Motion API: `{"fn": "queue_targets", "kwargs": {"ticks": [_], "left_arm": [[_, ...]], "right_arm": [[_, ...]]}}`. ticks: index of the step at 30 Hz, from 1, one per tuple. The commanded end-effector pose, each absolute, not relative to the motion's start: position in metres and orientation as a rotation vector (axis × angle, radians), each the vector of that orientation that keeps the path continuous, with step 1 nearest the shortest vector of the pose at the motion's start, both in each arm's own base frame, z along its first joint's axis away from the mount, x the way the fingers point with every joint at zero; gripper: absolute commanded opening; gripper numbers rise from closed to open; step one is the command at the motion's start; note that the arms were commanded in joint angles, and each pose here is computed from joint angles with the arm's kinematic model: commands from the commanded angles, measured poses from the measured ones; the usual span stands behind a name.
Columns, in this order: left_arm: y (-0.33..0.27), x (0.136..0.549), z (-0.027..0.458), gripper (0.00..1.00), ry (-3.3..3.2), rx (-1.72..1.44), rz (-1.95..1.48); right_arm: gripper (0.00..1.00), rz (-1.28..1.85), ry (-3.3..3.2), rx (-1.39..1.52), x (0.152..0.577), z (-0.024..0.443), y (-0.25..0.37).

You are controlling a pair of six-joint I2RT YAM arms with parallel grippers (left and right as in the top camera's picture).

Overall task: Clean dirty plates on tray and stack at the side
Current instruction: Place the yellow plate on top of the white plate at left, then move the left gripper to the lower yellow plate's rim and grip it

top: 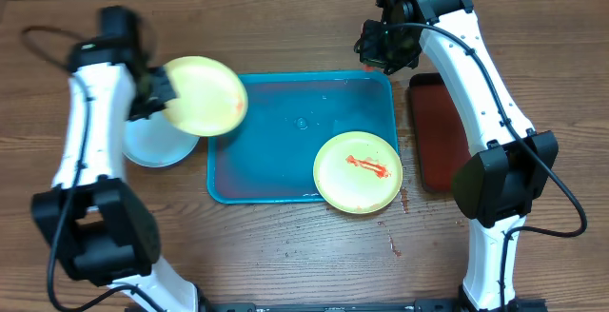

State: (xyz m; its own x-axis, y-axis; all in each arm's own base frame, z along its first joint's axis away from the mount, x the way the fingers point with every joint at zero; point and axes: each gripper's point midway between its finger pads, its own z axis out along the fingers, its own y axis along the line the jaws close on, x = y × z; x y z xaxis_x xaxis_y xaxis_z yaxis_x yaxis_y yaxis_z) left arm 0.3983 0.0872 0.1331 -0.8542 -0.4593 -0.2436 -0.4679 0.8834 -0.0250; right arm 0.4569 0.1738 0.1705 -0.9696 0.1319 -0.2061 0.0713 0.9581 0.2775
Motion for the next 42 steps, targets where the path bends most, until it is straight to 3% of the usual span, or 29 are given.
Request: {"fn": "queue_targets", "kwargs": {"ticks": [1, 11, 22, 31, 35, 42], "left_arm": [[0.121, 0.389, 0.154, 0.04, 2.725, -0.812, 0.014], [0.194, 0.354, 0.141, 0.04, 2.658, -1.099, 0.217], [0.177, 0.346, 0.085, 0.04, 2.711, -1.093, 0.142], [0.156, 0.363, 0.097, 0.38, 2.755, -0.878, -0.038], [0.127, 0.385, 0.121, 0.41, 2.728, -0.724, -0.268], [0.018, 0.408, 0.141, 0.44, 2.714, -0.378, -0.710]], "right_arm": [[0.04, 0.397, 2.864, 0.136, 0.457, 0.178, 0.174], [0.04, 0.396, 2.864, 0.136, 0.457, 0.178, 0.174], [0.04, 0.397, 2.864, 0.136, 0.457, 0.178, 0.174], [0.04, 0.397, 2.864, 0.136, 0.457, 0.178, 0.174], [0.04, 0.396, 2.864, 0.136, 0.457, 0.178, 0.174], [0.04, 0.397, 2.864, 0.137, 0.457, 0.178, 0.174]]}}
